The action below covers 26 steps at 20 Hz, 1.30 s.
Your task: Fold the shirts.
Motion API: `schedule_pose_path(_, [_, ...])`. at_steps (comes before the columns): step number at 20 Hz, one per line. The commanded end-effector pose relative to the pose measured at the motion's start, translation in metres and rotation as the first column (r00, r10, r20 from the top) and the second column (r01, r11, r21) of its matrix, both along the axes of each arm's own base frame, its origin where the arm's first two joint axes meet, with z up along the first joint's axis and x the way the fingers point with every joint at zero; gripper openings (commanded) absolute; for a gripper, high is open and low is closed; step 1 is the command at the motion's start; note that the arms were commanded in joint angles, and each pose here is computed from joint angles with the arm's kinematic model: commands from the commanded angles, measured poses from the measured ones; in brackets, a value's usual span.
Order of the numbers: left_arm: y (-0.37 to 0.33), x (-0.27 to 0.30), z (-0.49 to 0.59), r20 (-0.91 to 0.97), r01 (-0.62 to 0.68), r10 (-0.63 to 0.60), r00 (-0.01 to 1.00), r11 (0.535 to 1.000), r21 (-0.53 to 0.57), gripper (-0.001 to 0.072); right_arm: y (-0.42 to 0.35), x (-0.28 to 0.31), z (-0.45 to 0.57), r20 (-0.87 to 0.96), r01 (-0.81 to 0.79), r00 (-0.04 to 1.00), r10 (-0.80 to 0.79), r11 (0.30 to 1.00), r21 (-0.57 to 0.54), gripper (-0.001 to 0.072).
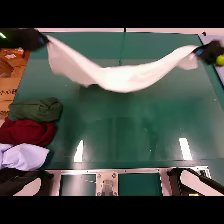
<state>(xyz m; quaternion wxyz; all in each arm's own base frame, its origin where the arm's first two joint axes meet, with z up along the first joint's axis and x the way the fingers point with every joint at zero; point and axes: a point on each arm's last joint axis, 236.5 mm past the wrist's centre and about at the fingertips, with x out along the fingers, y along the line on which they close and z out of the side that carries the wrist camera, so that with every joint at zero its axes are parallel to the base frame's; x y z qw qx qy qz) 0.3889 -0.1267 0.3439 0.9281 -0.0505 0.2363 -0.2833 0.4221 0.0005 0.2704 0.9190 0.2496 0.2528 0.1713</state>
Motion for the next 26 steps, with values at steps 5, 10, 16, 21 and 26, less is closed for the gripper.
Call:
schedule_pose_path(5, [0.001,-0.102,0.165,0.448,-0.012,-0.002,0.894,1.0,0.028,0.0021,-0.015,-0.113,0.192,0.472,0.281,0.862,-0.184,0.949,-0.143,0.0018])
schedule_pose_path(10, [0.004,-0.053,0.092,0.255,-0.017,0.008,0.967,0.999,0.034,0.0022,-0.025,-0.094,0.123,0.294,0.24,0.935,-0.199,0.964,-0.112,0.0019])
schedule_pose_path(16, [-0.004,0.011,-0.124,-0.28,0.029,-0.028,0.96,1.0,0.001,0.0022,-0.036,-0.044,-0.135,-0.228,0.199,0.957,-0.18,0.978,0.065,0.002])
schedule_pose_path(21, [-0.02,0.019,-0.299,-0.581,-0.018,-0.06,0.811,0.992,-0.127,0.0022,-0.026,-0.015,-0.323,-0.546,0.238,0.822,-0.16,0.968,0.075,0.0056])
schedule_pose_path(26, [-0.016,0.028,-0.357,-0.651,-0.076,-0.024,0.759,0.989,-0.125,0.0022,-0.056,0.027,-0.333,-0.562,0.243,0.815,-0.144,0.964,0.106,0.011])
